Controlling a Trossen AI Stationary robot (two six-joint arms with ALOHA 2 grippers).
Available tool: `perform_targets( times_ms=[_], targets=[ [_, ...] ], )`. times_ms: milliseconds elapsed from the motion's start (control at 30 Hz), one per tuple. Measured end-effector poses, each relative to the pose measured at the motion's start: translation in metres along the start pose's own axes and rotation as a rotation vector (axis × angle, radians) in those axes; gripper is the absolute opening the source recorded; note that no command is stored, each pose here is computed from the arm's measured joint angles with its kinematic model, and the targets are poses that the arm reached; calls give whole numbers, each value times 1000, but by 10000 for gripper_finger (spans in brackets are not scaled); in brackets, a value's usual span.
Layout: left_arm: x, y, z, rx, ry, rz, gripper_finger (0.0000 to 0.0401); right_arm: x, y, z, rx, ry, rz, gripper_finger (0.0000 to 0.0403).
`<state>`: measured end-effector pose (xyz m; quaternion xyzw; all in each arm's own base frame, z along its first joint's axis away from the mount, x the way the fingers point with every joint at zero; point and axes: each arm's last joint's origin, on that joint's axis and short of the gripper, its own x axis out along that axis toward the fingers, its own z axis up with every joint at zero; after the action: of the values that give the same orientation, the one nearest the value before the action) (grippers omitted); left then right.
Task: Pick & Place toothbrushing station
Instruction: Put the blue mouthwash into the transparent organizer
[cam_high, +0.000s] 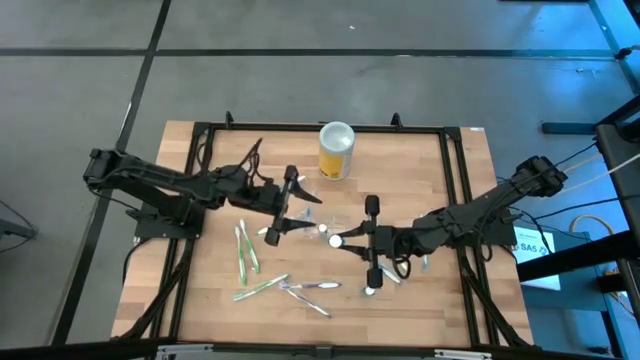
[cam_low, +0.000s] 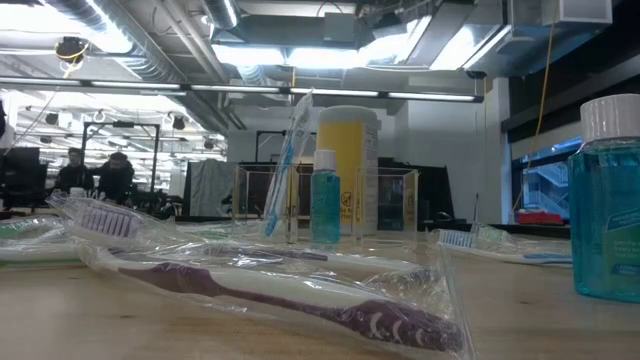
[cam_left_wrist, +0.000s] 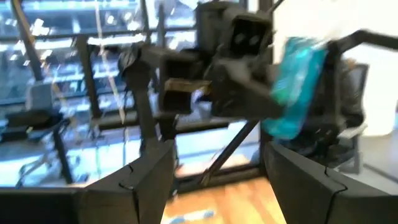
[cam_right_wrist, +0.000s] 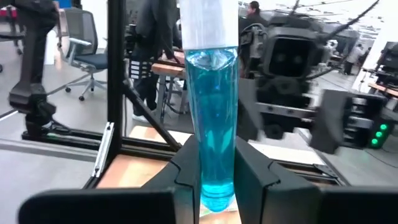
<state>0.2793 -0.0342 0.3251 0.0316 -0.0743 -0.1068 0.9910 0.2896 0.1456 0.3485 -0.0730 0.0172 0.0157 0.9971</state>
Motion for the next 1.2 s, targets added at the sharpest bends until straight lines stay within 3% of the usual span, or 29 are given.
perform_targets(
  times_ms=[267,600,800,967,1200],
  targets=[
    [-7,-3,-16,3,-28,27,244,18,4,-20,9,59,4,60],
    [-12,-28,-33,63,2,-116,244,26,4,-26,-12,58,-34,60],
    [-12,-31,-32,78,2,-3,244,29,-2,-27,-9,64,-57,60],
    [-12,-31,-25,25,-70,5,244,35,-7,-34,5,88,-76,60],
    [-9,-31,-30,-17,-55,9,244,38,-10,-38,-5,105,-109,60]
  ],
)
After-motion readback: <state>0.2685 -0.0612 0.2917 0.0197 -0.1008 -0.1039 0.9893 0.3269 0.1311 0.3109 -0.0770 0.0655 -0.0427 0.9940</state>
